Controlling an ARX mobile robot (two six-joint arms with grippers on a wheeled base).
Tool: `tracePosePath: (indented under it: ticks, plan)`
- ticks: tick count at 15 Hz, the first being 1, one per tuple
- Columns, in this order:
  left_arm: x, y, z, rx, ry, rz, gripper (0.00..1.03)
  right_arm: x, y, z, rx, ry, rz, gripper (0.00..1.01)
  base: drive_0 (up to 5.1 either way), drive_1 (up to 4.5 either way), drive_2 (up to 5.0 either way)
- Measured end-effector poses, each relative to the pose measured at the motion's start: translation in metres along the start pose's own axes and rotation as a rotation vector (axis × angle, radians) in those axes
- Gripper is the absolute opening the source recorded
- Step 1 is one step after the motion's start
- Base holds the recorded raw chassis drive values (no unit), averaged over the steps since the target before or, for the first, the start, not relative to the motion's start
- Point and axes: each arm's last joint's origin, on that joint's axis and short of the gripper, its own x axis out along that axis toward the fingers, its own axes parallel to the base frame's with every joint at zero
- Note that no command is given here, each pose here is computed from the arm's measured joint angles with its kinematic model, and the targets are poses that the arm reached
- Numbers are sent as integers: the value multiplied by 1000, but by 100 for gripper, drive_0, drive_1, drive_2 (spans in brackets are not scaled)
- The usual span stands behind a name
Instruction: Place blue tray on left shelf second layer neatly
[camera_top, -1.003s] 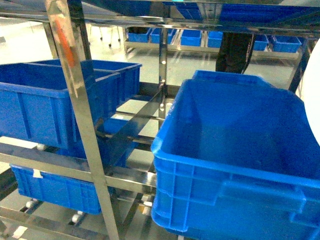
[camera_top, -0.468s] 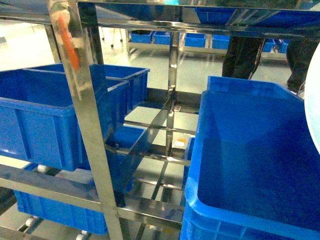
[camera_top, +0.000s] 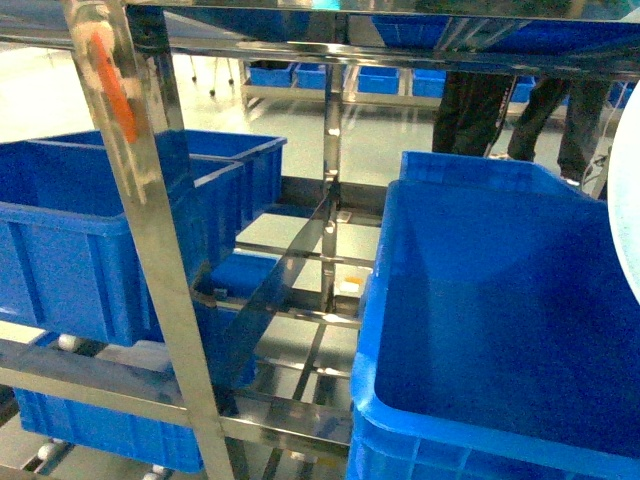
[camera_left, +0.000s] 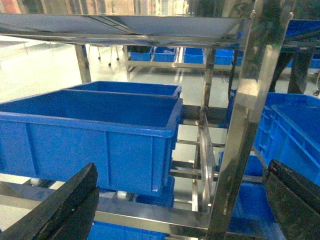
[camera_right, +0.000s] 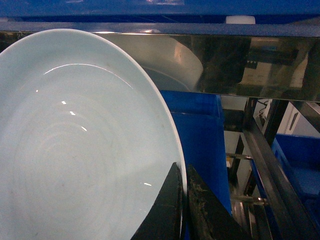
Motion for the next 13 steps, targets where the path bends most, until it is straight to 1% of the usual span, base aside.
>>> tracePosePath:
  ticks: [13]
  plan:
    - [0, 0, 0, 1, 0, -2, 98, 0, 0, 0, 0, -1, -10, 2, -448, 332, -383]
